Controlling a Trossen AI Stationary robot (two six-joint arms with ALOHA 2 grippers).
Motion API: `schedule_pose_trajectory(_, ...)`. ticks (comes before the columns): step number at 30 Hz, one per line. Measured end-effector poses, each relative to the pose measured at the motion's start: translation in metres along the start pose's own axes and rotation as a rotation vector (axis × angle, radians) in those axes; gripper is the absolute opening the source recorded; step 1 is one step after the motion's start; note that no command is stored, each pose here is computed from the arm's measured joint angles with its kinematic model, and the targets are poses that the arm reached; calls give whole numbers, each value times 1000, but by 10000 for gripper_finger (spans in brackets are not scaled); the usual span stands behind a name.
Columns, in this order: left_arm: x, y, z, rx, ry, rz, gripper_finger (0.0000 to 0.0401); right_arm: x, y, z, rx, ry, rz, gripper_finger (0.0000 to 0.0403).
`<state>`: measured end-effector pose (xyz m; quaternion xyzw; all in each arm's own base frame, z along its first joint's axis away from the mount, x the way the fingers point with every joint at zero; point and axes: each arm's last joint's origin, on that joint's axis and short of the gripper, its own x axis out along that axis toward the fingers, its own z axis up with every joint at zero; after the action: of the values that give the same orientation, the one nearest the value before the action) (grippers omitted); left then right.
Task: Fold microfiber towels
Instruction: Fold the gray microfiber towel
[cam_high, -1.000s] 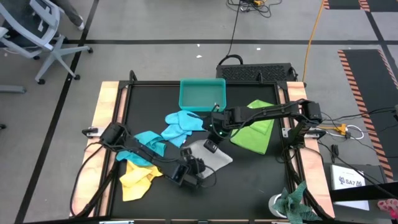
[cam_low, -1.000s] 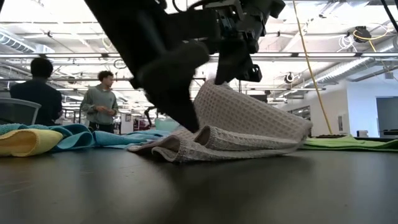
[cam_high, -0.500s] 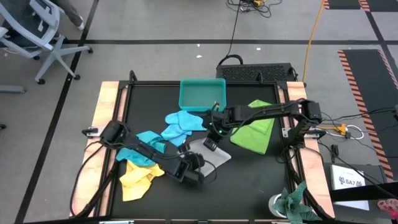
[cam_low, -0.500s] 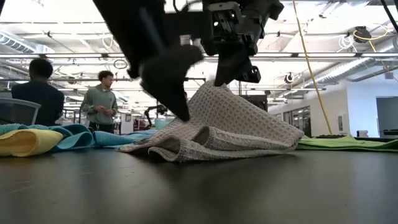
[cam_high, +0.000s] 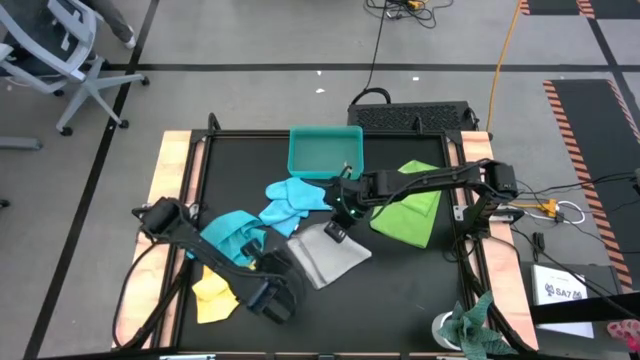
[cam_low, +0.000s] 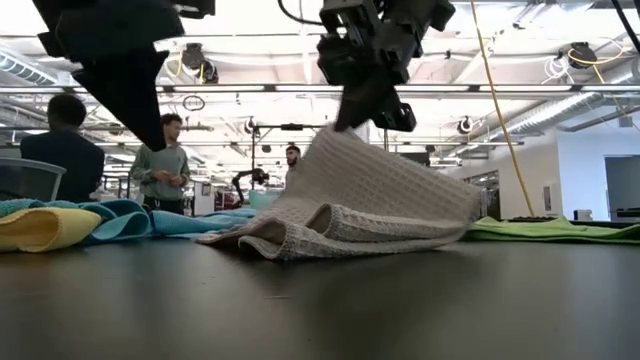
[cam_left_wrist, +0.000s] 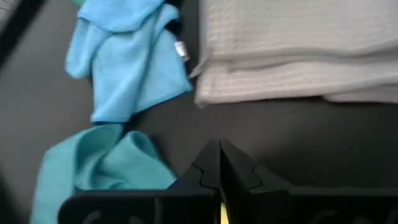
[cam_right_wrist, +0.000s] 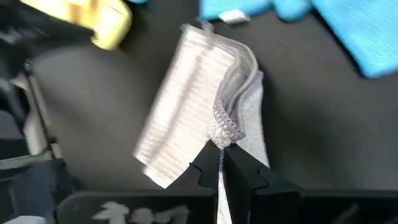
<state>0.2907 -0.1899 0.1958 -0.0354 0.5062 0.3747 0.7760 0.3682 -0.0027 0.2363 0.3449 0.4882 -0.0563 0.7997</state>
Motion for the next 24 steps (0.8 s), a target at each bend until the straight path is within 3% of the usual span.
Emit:
schedule_pose_trajectory(5, 11, -24, -12, -5, -18, -59, 0, 2, 16, 3, -15, -83, 85, 0)
schedule_pose_trajectory(11, 12, -24, -19, -17, 18, -34, 0, 12, 33, 0, -26, -181, 98, 0)
schedule_pose_trajectory(19, 5, -18, -23, -9, 37, -15, 0, 78, 39, -7, -31, -177, 134, 0)
schedule_pose_trajectory(24, 1, -20, -29, -25, 56, -30, 0, 104, 39, -4, -19, -217, 217, 0)
